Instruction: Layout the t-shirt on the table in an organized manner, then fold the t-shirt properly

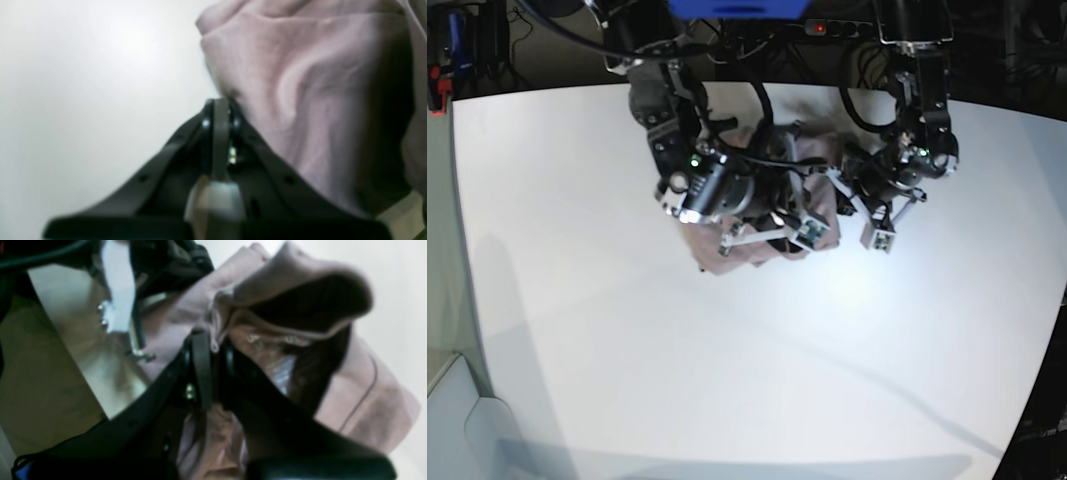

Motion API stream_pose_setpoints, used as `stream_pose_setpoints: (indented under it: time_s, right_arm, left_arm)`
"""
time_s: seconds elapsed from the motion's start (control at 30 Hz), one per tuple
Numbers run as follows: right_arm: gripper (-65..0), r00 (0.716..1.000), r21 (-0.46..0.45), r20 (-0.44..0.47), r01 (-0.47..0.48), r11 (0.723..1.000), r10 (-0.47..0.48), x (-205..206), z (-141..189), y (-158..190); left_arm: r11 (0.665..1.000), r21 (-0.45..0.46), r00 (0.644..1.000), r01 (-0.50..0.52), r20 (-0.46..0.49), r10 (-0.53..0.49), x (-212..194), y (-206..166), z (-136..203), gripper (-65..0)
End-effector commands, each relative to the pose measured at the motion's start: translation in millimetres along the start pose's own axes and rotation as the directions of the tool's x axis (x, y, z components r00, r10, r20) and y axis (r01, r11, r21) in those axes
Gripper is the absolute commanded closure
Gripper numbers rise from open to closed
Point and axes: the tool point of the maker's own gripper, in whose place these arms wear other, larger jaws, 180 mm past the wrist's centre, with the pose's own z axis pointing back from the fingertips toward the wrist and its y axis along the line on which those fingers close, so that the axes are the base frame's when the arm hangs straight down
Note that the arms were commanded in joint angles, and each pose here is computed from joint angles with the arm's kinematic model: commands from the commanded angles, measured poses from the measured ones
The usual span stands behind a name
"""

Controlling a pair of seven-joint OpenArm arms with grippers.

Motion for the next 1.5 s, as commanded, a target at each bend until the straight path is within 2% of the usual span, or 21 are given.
stream_pose_setpoints:
  time_s: [0.0,0.13,0.4,0.7,0.8,0.9,1.07,1.27,1.4,1.47]
  right_arm:
    - [0.0,0.998,0.003,0.062,-0.010,1.000,0.010,18,3,-1]
    - [0.0,0.998,-0.004,0.065,-0.018,1.000,0.018,22,3,-6]
    - [0.0,1.000,0.014,0.014,-0.018,1.000,0.018,17,-12,-15]
    - [0.0,0.997,0.016,0.070,-0.024,1.000,0.023,28,-12,-15]
    - [0.0,0.993,0.063,0.101,-0.061,0.996,0.054,40,-13,1]
    - [0.0,0.990,0.078,0.125,-0.071,0.994,0.061,49,-12,3]
    - [0.0,0.989,0.072,0.128,-0.077,0.994,0.067,52,-11,0]
    - [0.0,0.997,0.103,0.065,-0.059,0.993,0.053,38,-27,-2]
    - [0.0,0.995,0.106,0.086,-0.057,0.993,0.048,41,-28,-1]
    - [-2.1,0.995,0.108,0.086,-0.056,0.993,0.047,41,-28,-1]
  left_arm:
    - [0.999,0.025,0.984,0.025,-0.178,-0.020,-44,3,1,-0.1]
    - [0.999,0.025,0.984,0.025,-0.178,-0.020,-44,3,1,-0.1]
    - [0.999,0.026,0.985,0.027,-0.172,-0.022,-41,3,1,-0.1]
    - [0.999,0.025,0.986,0.027,-0.165,-0.022,-38,3,0,-0.1]
    - [0.999,0.024,0.986,0.026,-0.163,-0.022,-37,2,0,-0.1]
    - [0.999,0.024,0.986,0.026,-0.163,-0.022,-37,2,0,-0.1]
    - [0.999,0.024,0.986,0.026,-0.163,-0.022,-37,2,0,-0.1]
    - [0.999,0.023,0.987,0.025,-0.161,-0.021,-37,2,0,-0.1]
    - [0.999,0.023,0.987,0.025,-0.161,-0.021,-37,2,0,-0.1]
    - [0.999,0.023,0.987,0.025,-0.161,-0.021,-37,2,0,-0.1]
